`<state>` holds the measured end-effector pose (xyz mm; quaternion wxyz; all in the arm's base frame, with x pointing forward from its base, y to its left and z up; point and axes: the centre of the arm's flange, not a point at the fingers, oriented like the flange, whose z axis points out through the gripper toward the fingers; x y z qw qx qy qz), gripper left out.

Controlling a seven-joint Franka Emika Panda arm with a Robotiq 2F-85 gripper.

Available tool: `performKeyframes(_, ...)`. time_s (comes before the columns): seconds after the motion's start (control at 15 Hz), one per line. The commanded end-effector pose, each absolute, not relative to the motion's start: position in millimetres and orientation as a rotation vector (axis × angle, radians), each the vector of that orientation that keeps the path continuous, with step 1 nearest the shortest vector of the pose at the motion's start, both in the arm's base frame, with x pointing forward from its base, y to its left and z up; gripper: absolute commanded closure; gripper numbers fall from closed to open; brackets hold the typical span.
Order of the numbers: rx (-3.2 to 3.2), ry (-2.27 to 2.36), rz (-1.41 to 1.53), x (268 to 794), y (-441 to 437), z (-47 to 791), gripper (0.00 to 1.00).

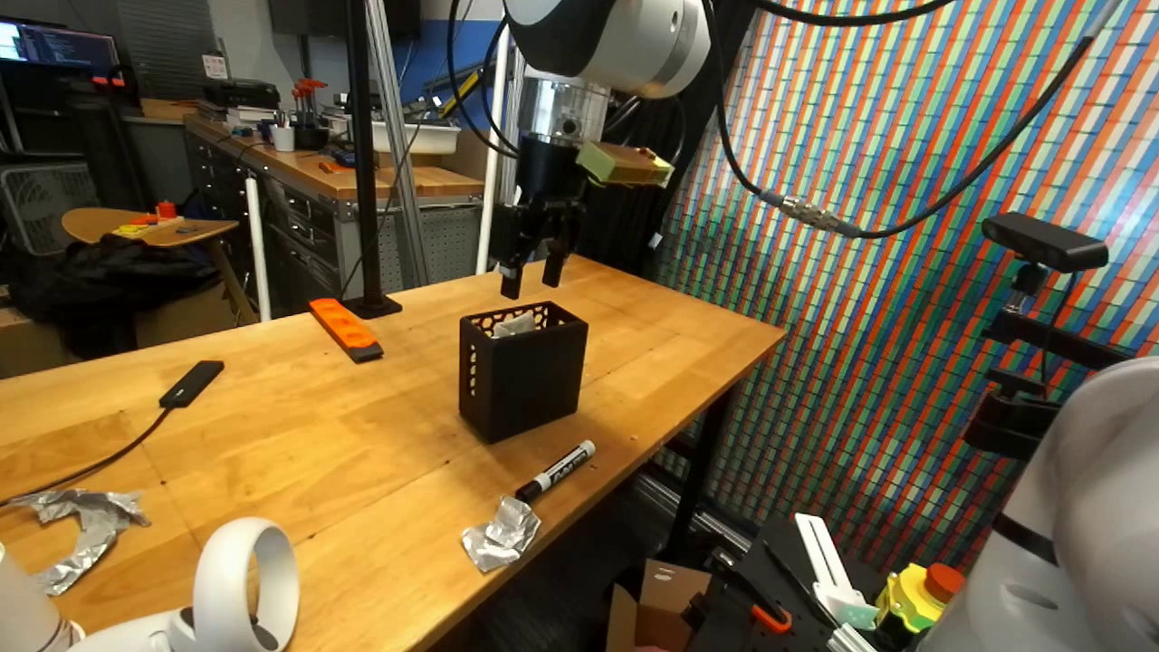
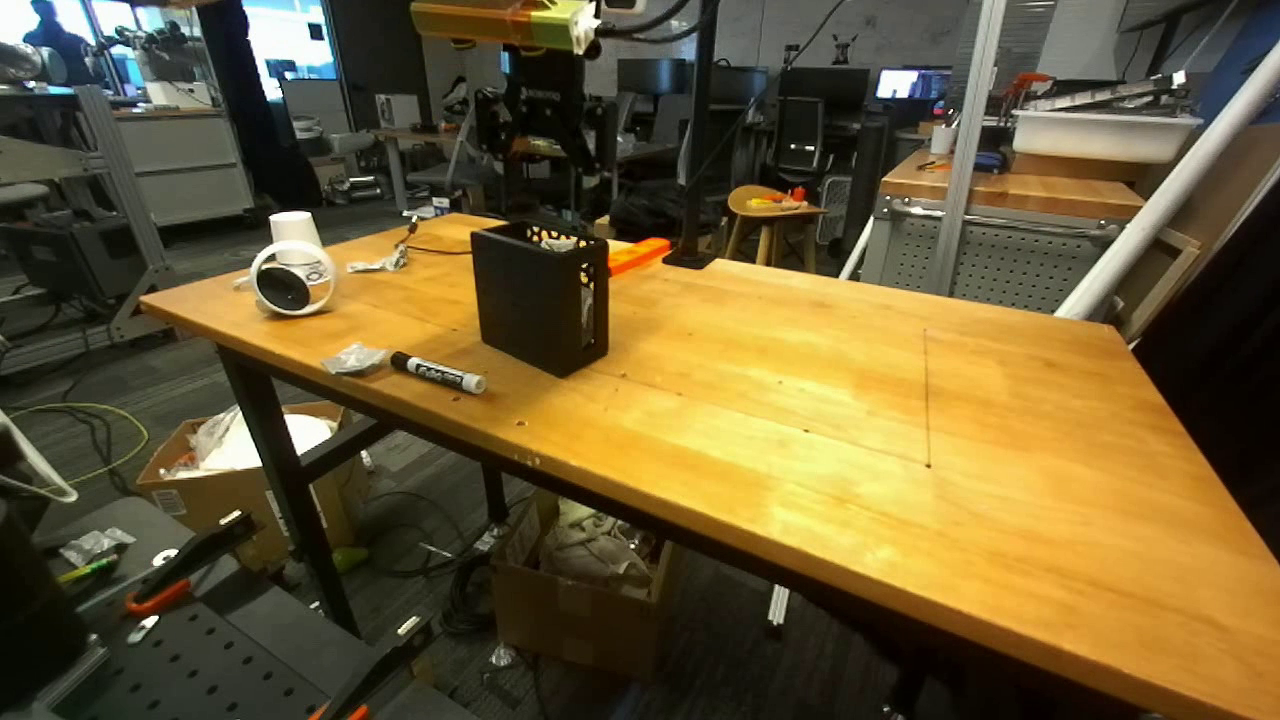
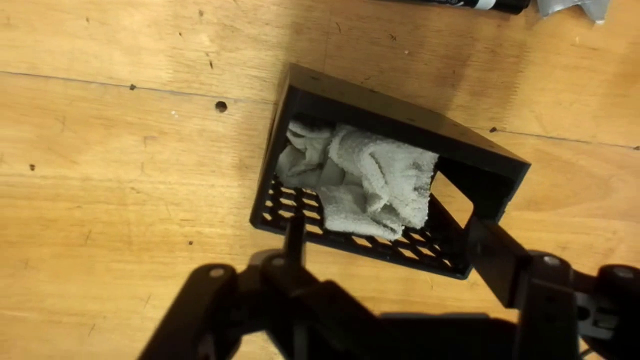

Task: Put the white towel in the black box

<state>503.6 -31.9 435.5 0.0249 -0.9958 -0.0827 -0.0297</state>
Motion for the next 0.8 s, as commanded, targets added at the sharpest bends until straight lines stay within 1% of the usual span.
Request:
performKeyframes(0.0,-3.083,-0.237,-0.121,492,-28,447,0.47)
performKeyframes(0.07,-3.088,-0.242,-0.126,491,-24,444,0.56)
performKeyframes(0.33,-3.110,-0.270,-0.144,492,-21,437,0.85)
performKeyframes(0.4,-3.118,-0.283,-0.156,493,-24,437,0.94)
performKeyframes(0.47,-3.131,-0.290,-0.172,496,-24,434,0.99)
performKeyframes(0.73,-3.143,-0.305,-0.228,509,-23,430,1.00)
